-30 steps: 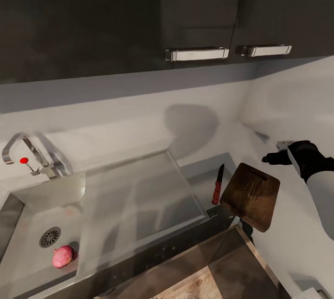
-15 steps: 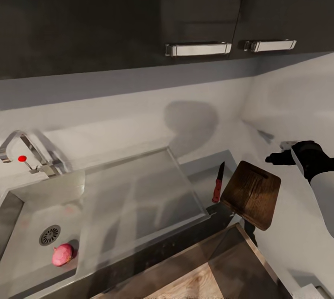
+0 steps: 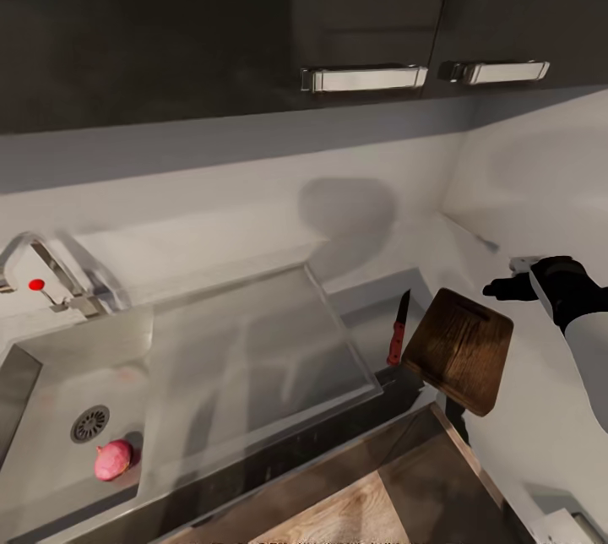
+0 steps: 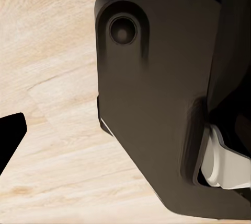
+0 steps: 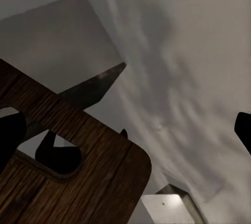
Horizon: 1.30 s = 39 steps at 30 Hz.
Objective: In the kitchen, take the Vidalia onion out of the sink, dice it on the chopping board with the paring knife, put the diced onion into the bowl on the countertop, then place both the paring knife and the chopping board into the sink.
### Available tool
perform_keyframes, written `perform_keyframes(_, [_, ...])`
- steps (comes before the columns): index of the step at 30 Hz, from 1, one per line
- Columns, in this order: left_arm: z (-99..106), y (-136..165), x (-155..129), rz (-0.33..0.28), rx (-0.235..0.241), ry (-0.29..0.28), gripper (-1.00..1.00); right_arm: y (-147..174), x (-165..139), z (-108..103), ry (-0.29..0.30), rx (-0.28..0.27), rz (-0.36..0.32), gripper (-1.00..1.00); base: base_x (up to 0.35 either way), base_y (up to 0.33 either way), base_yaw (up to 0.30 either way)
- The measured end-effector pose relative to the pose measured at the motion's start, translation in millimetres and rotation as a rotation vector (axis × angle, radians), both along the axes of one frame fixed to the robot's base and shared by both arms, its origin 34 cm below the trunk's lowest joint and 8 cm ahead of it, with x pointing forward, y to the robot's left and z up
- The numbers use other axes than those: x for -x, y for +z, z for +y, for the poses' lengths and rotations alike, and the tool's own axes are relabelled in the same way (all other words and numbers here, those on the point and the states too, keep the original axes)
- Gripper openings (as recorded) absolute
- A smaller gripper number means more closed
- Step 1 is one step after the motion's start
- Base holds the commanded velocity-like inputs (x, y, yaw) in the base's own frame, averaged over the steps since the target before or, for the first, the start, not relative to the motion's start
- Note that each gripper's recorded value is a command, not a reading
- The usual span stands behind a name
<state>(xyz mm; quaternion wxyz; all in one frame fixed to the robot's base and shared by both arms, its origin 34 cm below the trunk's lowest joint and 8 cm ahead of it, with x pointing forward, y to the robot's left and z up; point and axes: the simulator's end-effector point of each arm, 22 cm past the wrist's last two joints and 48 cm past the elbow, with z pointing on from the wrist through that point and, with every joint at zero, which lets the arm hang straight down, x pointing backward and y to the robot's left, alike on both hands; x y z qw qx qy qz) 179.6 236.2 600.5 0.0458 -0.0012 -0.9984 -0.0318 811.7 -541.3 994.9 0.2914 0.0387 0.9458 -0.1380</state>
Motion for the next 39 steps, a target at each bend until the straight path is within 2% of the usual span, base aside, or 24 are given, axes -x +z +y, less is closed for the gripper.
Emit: perform_keyframes(39, [-2.4,-3.3,23.6,0.058,0.003,0.0,1.0,-40.6,0.2,2.2,0.003,-0.002,0.056,1.0,0.0,0.0,0.0])
